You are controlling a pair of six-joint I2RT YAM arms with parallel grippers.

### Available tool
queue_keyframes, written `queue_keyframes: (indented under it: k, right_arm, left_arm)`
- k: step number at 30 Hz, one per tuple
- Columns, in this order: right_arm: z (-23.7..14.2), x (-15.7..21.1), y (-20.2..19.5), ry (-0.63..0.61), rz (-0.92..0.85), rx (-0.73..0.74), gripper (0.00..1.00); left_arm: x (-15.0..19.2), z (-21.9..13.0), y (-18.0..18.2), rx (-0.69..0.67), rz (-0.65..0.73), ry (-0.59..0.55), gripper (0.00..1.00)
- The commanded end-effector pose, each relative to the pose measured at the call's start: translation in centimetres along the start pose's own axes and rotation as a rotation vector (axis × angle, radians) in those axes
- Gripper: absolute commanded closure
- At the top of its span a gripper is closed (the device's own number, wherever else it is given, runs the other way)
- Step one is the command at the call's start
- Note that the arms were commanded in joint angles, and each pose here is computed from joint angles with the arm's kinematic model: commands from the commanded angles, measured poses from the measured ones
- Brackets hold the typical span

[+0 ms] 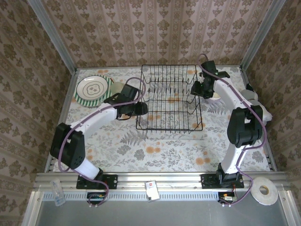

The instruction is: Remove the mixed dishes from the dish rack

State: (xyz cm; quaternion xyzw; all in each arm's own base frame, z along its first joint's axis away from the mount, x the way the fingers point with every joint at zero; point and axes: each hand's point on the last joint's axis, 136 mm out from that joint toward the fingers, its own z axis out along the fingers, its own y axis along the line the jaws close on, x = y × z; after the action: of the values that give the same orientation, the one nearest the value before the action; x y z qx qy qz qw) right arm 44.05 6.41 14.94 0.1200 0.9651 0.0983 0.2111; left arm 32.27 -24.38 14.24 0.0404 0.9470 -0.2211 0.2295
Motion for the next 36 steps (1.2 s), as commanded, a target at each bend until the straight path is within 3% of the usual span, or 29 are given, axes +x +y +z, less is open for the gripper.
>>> queue_keyframes:
  k: [1,7,11,13,18,22,28,36]
  right_arm:
    - [-5.9,-2.5,1.9,-0.163,0.001,-0.084,0.47]
    - [-12.8,-2.6,2.1,-0.314,-0.014,-0.113,0.24]
    - [-16.8,-1.5,1.7,-0.406,-0.028,-0.144,0.0]
    - [-18.1,-0.7,1.5,-0.447,-0.025,-0.162,0.0]
    - [-20.6,1.8,-1.1,-0.58,0.008,-0.114,0.0]
    - [-19.6,4.0,-3.5,-0.609,0.043,-0.049,0.0]
    - [-16.7,6.7,-8.2,-0.596,0.095,0.155,0.0]
    - [-13.1,7.0,-6.8,-0.642,0.006,0.038,0.0]
  left_arm:
    - [-2.2,-4.0,-0.7,0.047,0.023,-0.109,0.44]
    - [-4.2,-11.1,0.8,0.032,0.043,-0.266,0.24]
    - [-4.9,-16.3,2.3,-0.004,0.055,-0.4,0.09]
    - [-4.8,-18.8,3.4,-0.044,0.065,-0.476,0.01]
    - [-3.2,-23.7,7.3,-0.2,0.082,-0.678,0.0]
    - [-1.1,-24.7,9.8,-0.289,0.119,-0.773,0.0]
    - [2.5,-22.3,16.6,-0.555,-0.006,-0.779,0.0]
    - [1.7,-18.0,20.9,-0.726,0.003,-0.869,0.0]
